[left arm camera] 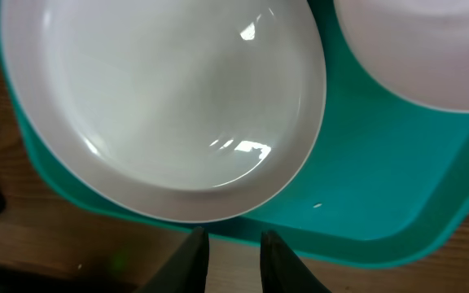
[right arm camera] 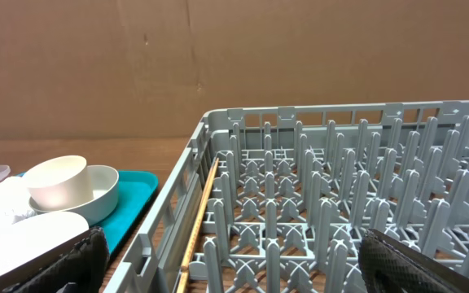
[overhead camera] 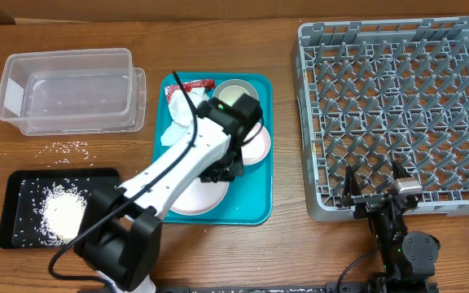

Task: Sort waste into correct bins and load items into the dishwasher
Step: 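Carry the emptied plate back and set it on the teal tray, then raise the left gripper away from the teal tray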

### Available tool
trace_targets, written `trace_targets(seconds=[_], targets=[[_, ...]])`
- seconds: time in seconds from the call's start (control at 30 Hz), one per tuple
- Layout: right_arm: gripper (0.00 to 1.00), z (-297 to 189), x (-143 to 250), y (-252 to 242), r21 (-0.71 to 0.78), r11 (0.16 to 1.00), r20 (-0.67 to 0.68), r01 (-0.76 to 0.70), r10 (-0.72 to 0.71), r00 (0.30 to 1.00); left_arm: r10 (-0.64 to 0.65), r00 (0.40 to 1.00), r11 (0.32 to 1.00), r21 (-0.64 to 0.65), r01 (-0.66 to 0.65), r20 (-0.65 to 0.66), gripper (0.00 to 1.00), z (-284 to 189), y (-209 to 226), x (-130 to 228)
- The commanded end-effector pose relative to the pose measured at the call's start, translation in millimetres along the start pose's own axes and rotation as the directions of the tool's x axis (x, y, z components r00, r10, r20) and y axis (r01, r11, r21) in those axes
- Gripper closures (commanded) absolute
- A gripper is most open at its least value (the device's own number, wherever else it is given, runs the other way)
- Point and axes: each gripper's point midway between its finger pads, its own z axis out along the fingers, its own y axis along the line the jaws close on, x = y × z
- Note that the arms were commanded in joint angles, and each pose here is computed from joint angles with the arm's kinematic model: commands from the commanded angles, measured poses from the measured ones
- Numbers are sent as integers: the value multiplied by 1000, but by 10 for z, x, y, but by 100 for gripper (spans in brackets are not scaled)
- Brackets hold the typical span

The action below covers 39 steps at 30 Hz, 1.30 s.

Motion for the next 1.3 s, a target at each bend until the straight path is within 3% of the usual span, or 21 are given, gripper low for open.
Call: trace_targets(seconds=[0.0, 0.27, 0.3, 0.33, 0.37, 0.4, 0.57, 0.73, 0.87, 1.1, 1.27], targets=[[0, -1, 12, -31, 15, 1000, 6, 4, -4, 1000, -78, 984, 997, 39, 73, 160, 76, -543, 224, -245], [0, -1, 12, -31, 14, 1000, 6, 4, -4, 1000, -319, 892, 948, 123, 295, 320, 72, -1339, 1163, -339], [0, -1, 12, -31, 15, 1000, 6, 4, -4, 1000, -351, 876, 936, 138, 323, 331, 68, -1389, 1271, -328], [0, -1, 12, -31, 15, 1000, 6, 4, -4, 1000, -389, 855, 921, 155, 357, 343, 57, -1445, 1404, -312], [0, -1, 12, -31, 15, 1000, 6, 4, -4, 1000, -426, 833, 905, 167, 392, 353, 39, -1492, 1537, -292], [0, -1, 12, -31, 14, 1000, 6, 5, -5, 1000, -469, 804, 883, 177, 434, 366, 2, -1541, 1706, -261], [0, -1, 12, -31, 15, 1000, 6, 5, -5, 1000, -637, 658, 759, 181, 625, 401, 0, -1645, 2419, -77], [0, -1, 12, -32, 15, 1000, 6, 4, -4, 1000, -770, 538, 613, 161, 774, 343, 0, -1552, 2888, 168], [0, -1, 12, -31, 15, 1000, 6, 4, -4, 1000, -824, 515, 561, 210, 801, 235, 0, -1455, 2876, 205], [0, -1, 12, -31, 14, 1000, 6, 4, -4, 1000, -810, 525, 570, 138, 810, 262, 0, -1396, 3010, 200], [0, -1, 12, -31, 15, 1000, 6, 5, -5, 1000, -870, 437, 477, 160, 864, 228, 0, -1350, 3046, 173]])
